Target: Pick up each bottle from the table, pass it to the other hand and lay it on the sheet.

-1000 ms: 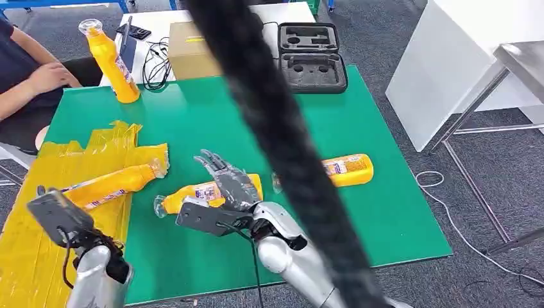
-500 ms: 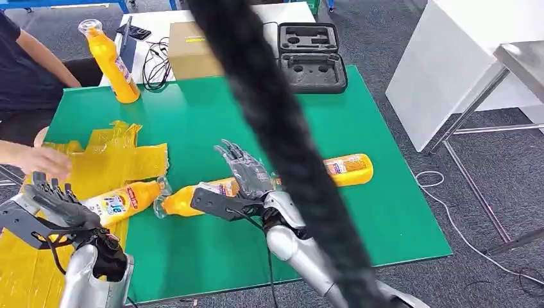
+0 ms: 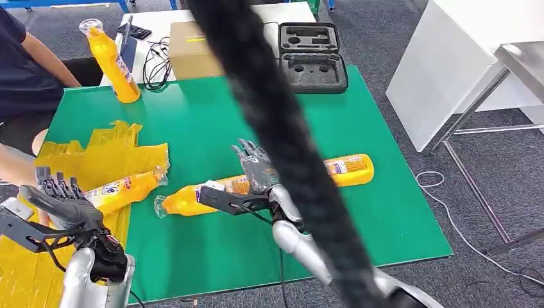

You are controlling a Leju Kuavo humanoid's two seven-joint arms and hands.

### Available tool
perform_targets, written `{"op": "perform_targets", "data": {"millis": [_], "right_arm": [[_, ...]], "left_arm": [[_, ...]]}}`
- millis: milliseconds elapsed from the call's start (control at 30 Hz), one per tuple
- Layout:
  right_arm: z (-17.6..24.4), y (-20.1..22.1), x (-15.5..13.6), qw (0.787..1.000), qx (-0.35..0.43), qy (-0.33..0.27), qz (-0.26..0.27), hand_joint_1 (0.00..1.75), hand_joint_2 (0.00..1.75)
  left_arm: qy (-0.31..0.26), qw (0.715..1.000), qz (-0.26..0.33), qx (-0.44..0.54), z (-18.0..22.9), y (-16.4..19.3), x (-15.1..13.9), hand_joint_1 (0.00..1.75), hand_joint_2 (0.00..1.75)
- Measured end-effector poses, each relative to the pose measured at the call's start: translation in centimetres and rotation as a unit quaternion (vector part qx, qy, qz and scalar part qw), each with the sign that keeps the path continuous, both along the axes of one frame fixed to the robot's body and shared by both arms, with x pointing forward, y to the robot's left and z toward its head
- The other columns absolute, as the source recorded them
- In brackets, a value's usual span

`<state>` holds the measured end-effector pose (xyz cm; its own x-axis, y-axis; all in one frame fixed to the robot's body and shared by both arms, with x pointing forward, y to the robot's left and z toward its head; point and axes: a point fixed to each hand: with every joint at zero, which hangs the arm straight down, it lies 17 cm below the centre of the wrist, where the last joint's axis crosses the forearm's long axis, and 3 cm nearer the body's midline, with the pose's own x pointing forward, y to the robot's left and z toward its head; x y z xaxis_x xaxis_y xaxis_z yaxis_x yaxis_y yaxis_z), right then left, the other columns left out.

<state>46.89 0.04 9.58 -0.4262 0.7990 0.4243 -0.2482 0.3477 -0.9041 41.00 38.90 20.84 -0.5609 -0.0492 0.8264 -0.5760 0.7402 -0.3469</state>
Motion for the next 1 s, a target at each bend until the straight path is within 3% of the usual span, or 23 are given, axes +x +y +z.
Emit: {"op": "perform_targets", "data": {"millis": [400, 1000], "right_arm": [[-7.0, -2.4, -0.3, 0.992, -0.096, 0.082, 0.002, 0.0, 1.75], [-9.5, -2.0, -1.3, 0.986, -0.119, 0.114, 0.01, 0.0, 1.75]], "left_arm": [[-0.013, 1.0, -0.028, -0.005, 0.8, -1.9, 0.6, 0.0, 0.0], [-0.019, 0.999, -0.05, -0.004, 1.4, -3.6, 1.6, 0.0, 0.0]]}}
